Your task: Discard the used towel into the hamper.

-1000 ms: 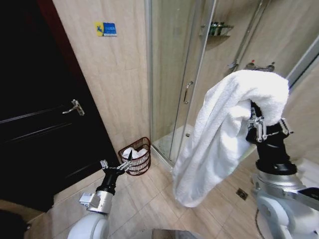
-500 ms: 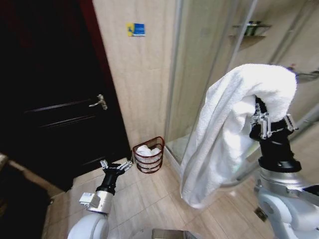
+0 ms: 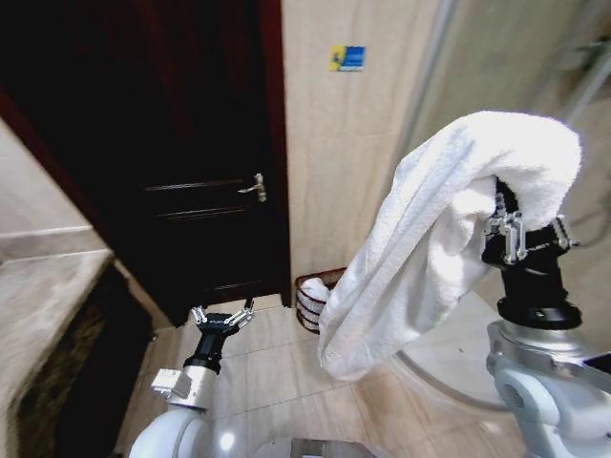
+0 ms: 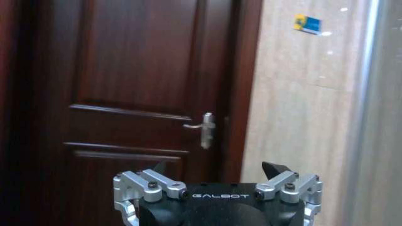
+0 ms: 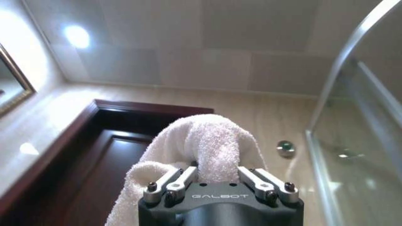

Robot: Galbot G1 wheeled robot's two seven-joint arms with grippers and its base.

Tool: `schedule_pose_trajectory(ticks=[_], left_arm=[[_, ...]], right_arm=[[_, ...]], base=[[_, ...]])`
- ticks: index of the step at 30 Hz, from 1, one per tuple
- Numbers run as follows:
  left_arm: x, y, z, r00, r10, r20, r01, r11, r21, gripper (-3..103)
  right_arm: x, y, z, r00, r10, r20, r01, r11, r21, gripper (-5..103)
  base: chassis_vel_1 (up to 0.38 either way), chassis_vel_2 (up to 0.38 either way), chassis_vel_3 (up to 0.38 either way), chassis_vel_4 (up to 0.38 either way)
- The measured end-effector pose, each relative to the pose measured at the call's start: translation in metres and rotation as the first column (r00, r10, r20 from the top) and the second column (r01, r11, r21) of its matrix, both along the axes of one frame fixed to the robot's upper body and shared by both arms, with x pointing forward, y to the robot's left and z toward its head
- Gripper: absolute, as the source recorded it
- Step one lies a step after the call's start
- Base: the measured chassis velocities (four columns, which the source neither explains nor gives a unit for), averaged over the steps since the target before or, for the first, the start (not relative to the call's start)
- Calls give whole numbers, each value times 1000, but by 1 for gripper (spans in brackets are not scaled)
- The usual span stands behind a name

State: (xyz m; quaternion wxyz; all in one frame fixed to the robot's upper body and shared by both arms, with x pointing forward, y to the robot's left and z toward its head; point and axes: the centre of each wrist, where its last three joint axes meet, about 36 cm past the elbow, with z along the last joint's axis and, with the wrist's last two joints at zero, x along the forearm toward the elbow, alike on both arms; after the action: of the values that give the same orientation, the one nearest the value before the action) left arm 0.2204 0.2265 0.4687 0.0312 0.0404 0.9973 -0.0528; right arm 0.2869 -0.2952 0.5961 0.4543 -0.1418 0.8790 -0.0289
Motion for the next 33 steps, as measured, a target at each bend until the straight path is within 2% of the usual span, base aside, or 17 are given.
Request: schedule_pose_trajectory(ticks=[6, 11, 33], left_arm=[[0, 0, 0, 1000, 0, 0, 0, 1000, 0, 100], [0, 0, 0, 1000, 0, 0, 0, 1000, 0, 100], [0, 0, 0, 1000, 0, 0, 0, 1000, 0, 100]], right_arm=[[0, 0, 0, 1000, -7, 5, 7, 1000, 2, 16], [-1, 1, -2, 998, -47, -39, 47, 999, -6, 16], [-1, 3, -4, 998, -46, -51, 46, 999, 7, 16]], base=[[109, 121, 116, 113], [73, 64, 62, 76], [-35, 40, 34, -37]])
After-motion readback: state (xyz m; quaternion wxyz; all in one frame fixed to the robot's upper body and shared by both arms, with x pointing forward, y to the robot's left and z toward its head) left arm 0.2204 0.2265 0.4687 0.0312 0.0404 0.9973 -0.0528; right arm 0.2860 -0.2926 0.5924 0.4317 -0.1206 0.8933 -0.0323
